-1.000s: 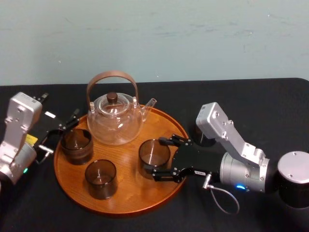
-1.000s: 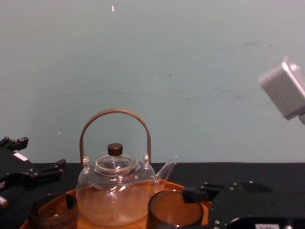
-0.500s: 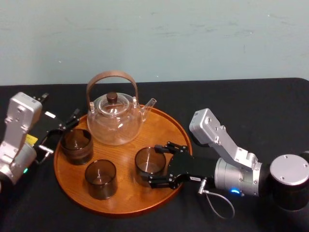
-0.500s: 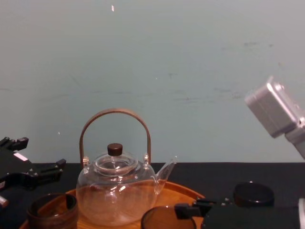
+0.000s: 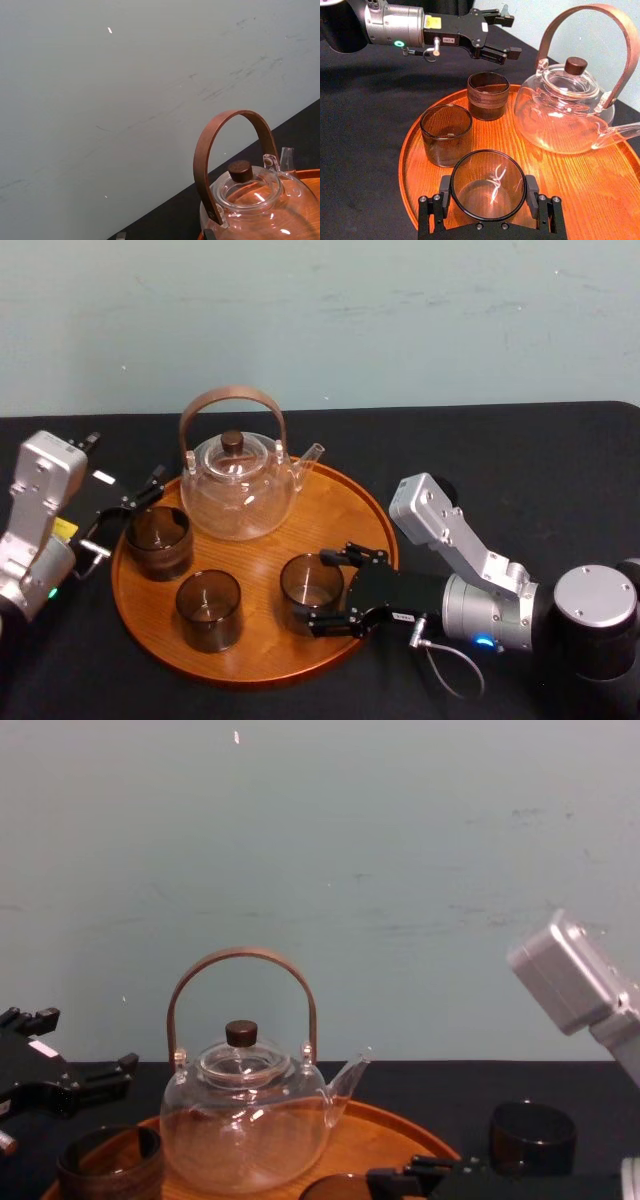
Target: Pick up the glass from the table and place it on the tray.
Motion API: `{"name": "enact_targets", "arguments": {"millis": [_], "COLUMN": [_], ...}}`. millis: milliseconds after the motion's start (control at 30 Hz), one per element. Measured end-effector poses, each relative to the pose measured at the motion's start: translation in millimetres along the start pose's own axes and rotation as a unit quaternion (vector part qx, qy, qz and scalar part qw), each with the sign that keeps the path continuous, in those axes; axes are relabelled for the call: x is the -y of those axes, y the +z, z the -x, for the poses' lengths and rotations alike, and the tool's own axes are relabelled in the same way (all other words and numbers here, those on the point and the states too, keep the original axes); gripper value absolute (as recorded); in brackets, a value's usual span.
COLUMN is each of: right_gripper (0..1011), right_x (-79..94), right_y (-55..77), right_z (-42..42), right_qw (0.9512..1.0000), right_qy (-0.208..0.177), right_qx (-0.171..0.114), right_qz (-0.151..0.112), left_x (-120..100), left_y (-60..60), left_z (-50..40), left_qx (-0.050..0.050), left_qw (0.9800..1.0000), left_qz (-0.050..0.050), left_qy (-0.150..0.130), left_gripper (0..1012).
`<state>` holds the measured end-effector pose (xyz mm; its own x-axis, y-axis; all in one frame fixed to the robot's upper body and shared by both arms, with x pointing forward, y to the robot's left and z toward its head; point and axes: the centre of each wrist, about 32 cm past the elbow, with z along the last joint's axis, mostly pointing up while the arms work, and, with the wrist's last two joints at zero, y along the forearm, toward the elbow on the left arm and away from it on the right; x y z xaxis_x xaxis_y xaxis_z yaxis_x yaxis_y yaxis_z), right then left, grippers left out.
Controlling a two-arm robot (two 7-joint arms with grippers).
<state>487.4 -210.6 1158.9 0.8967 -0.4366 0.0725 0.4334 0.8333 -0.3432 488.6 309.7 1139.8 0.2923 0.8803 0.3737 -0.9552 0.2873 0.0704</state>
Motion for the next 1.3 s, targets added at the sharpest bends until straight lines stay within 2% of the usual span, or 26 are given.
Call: {"name": "enact_targets", "arguments": {"millis": [800, 900, 967, 1300], "right_gripper": [903, 937, 998, 1002], "right_x": [-0.5, -0.5, -0.5, -0.3], "right_y": [-2.8, -2.6, -2.6, -2.5], "right_z": [0.8, 0.8, 0.8, 0.5], "right_qw": [1.0, 1.0, 1.0, 1.0], "right_qy": [-0.005, -0.005, -0.005, -0.005], "right_qx": [0.0, 0.0, 0.0, -0.001], "right_qz": [0.006, 0.006, 0.006, 0.006], "left_x": [0.0, 0.0, 0.0, 0.0], "left_y": [0.0, 0.0, 0.0, 0.0], "left_z": [0.0, 0.0, 0.0, 0.0], "left_qx": [0.0, 0.0, 0.0, 0.0], "left_qw": [1.0, 1.0, 1.0, 1.0], "left_qz": [0.0, 0.0, 0.0, 0.0], "left_qy": [0.0, 0.0, 0.0, 0.0], "left_gripper": [1001, 1001, 1001, 1001]}}
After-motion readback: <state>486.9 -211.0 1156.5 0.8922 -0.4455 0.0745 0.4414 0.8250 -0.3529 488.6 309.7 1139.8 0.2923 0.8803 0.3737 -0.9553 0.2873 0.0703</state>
